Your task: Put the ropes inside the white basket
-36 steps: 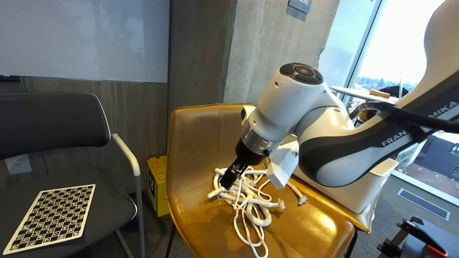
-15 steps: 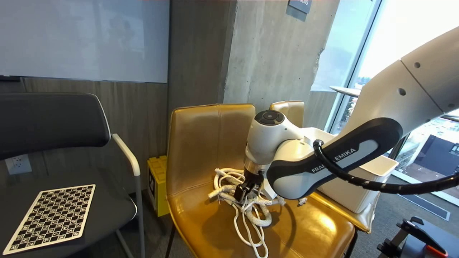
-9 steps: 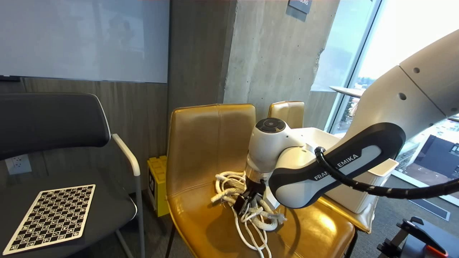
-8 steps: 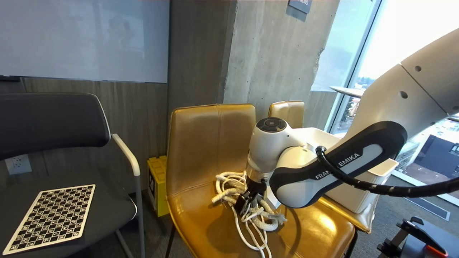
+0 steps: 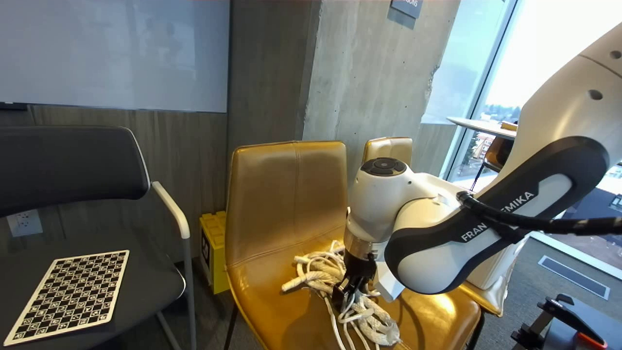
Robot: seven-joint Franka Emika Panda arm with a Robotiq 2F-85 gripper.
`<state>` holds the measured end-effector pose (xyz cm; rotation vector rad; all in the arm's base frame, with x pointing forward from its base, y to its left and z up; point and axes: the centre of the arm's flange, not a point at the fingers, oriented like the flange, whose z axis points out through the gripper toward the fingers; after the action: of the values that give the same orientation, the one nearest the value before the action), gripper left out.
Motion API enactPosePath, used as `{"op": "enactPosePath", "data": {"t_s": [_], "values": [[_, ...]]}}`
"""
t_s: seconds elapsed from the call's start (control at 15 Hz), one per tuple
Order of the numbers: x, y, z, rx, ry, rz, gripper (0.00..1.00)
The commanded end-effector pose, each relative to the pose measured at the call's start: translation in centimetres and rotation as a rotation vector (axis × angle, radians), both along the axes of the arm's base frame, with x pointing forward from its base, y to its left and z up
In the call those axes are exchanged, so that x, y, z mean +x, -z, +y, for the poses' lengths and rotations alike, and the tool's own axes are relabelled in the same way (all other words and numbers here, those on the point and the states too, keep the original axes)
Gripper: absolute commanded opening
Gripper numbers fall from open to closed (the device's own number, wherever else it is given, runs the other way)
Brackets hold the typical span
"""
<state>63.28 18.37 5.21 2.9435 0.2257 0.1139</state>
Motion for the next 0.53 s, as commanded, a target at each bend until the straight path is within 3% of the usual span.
{"op": "enactPosePath", "data": {"t_s": [0.0, 0.47], "values": [[-3.0, -2.4, -0.3, 0.048, 0.052, 0.049, 0.0], [3.2, -15.4, -5.6, 0.054, 0.167, -0.076, 0.0]]}}
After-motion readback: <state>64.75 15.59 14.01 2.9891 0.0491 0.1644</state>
